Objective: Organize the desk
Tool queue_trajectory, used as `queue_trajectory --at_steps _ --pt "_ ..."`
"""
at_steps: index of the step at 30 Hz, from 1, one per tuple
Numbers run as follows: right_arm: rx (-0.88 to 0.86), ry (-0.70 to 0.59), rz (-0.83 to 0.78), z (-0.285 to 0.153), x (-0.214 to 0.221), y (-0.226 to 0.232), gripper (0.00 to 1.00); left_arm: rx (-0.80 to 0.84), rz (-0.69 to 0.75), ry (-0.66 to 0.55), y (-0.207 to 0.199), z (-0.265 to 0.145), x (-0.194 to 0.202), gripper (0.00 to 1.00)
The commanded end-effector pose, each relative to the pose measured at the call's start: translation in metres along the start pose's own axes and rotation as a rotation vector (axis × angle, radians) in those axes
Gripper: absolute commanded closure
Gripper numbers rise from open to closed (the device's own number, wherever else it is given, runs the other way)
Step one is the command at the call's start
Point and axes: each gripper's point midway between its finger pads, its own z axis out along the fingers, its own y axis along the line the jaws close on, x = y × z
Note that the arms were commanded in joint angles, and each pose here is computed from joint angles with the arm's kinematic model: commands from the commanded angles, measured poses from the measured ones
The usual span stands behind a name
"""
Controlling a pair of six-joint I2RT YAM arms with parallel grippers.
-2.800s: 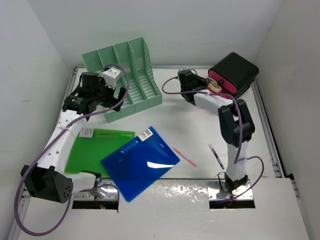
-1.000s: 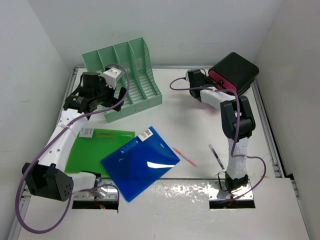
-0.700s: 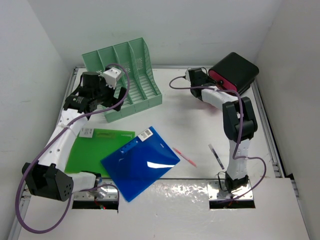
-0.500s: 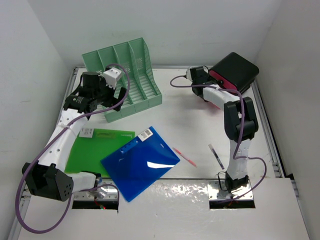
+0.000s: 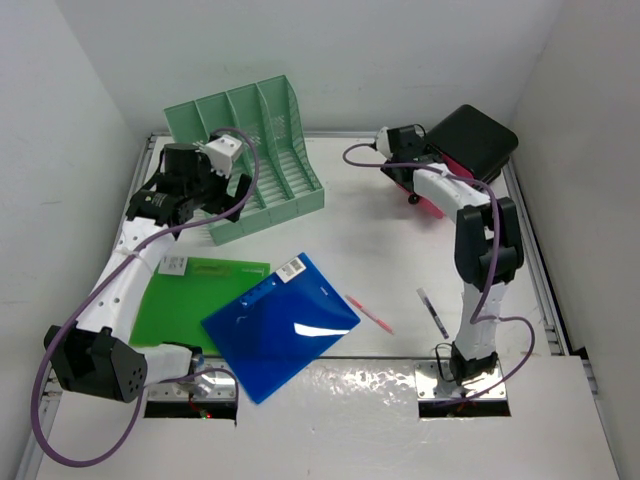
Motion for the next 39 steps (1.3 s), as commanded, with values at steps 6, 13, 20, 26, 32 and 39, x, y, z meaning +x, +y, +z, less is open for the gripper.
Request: queue_trajectory --at_steps 6,13,20,26,32,39 --pt "0.008 -0.116 0.124 -0.03 -0.023 -0.039 0.17 -0.027 0.007 -0.048 0.009 0.0 -0.011 0.0" --pt "-0.024 -0.246 0.343 -0.074 -0.041 -0.059 0.5 -0.022 0.003 -0.048 0.008 0.002 -0.01 0.0" --pt "-0.02 -0.483 1.103 -0.118 -0.038 -0.033 0.82 0.0 -0.021 -0.067 0.006 0.004 -0.016 0.0" --pt "0.019 -0.393 1.265 -0.107 -0.016 0.028 0.57 -0.005 -0.015 -0.06 0.008 0.001 -0.016 0.0" --pt "-0.007 -0.348 1.426 -0.091 -0.001 0.066 0.51 0.005 -0.016 -0.049 0.006 0.006 -0.009 0.0" --pt "0.008 -0.279 1.462 -0.062 0.005 0.083 0.53 0.0 -0.009 -0.038 0.007 0.006 -0.005 0.0"
